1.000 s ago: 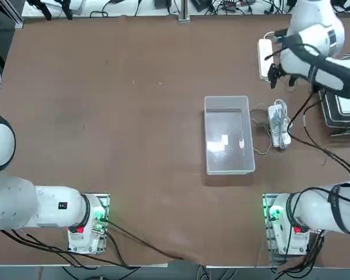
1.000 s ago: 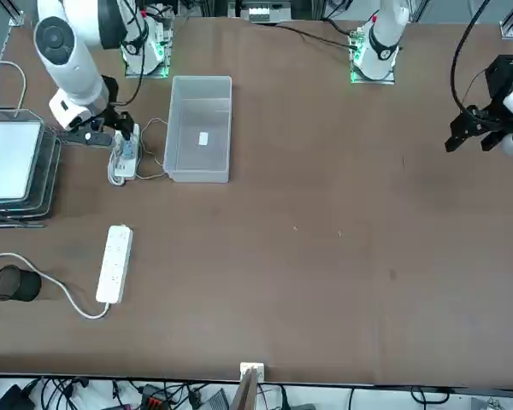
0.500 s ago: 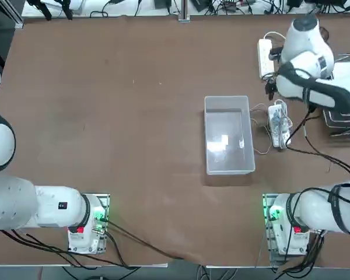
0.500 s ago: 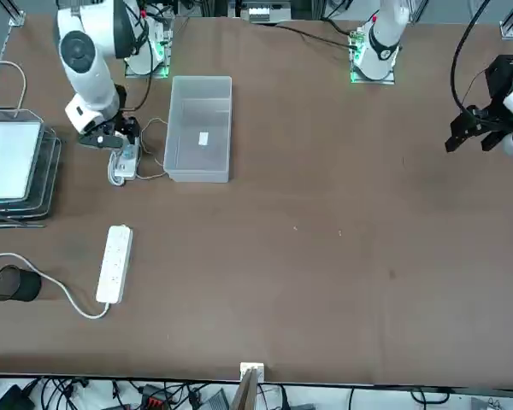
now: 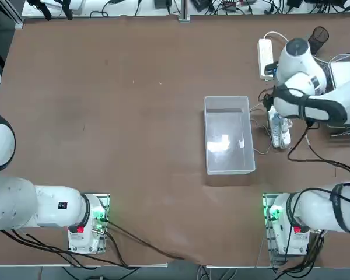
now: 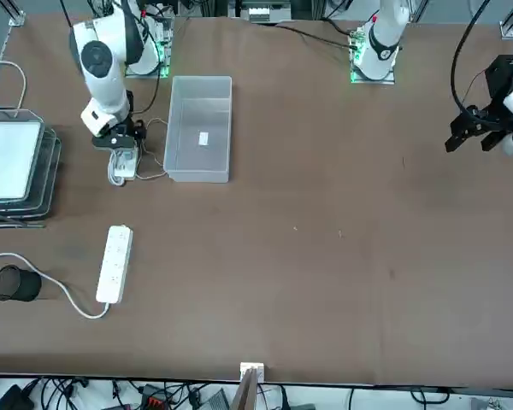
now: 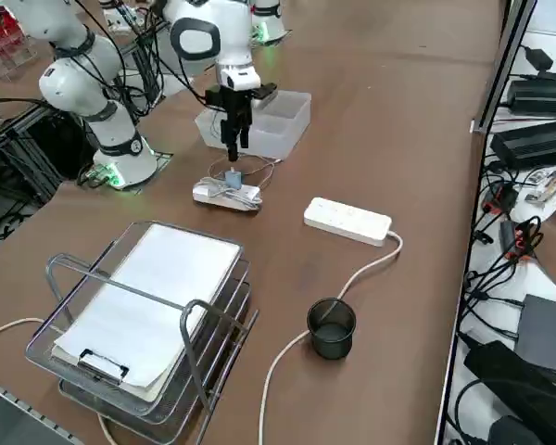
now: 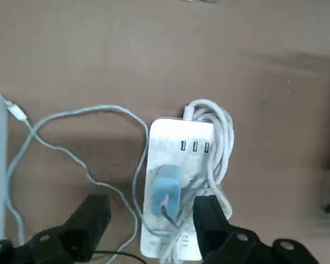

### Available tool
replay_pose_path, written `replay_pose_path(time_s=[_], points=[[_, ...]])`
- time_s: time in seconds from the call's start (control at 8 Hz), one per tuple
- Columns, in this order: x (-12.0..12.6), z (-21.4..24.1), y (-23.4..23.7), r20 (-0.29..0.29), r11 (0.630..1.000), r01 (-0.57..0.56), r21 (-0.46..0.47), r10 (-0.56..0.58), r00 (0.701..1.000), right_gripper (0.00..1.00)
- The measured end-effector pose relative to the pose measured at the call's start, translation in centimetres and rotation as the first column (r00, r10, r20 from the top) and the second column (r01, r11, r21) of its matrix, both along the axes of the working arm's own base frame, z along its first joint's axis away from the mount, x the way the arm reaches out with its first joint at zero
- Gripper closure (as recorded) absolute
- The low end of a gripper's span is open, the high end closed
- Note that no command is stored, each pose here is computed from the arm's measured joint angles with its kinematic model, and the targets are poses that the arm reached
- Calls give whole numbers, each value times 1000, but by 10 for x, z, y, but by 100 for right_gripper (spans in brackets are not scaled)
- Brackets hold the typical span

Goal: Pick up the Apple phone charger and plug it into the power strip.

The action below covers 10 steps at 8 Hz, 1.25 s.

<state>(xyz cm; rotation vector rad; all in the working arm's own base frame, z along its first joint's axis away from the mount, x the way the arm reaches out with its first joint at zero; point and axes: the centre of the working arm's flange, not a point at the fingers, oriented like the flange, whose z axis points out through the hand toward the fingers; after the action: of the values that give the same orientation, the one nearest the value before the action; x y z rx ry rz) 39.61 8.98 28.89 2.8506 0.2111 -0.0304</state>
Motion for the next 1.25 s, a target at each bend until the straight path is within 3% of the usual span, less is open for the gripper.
replay_pose_path(time_s=[1.25], points=[[1, -47, -18, -58, 1000, 3, -7, -4, 998, 16]])
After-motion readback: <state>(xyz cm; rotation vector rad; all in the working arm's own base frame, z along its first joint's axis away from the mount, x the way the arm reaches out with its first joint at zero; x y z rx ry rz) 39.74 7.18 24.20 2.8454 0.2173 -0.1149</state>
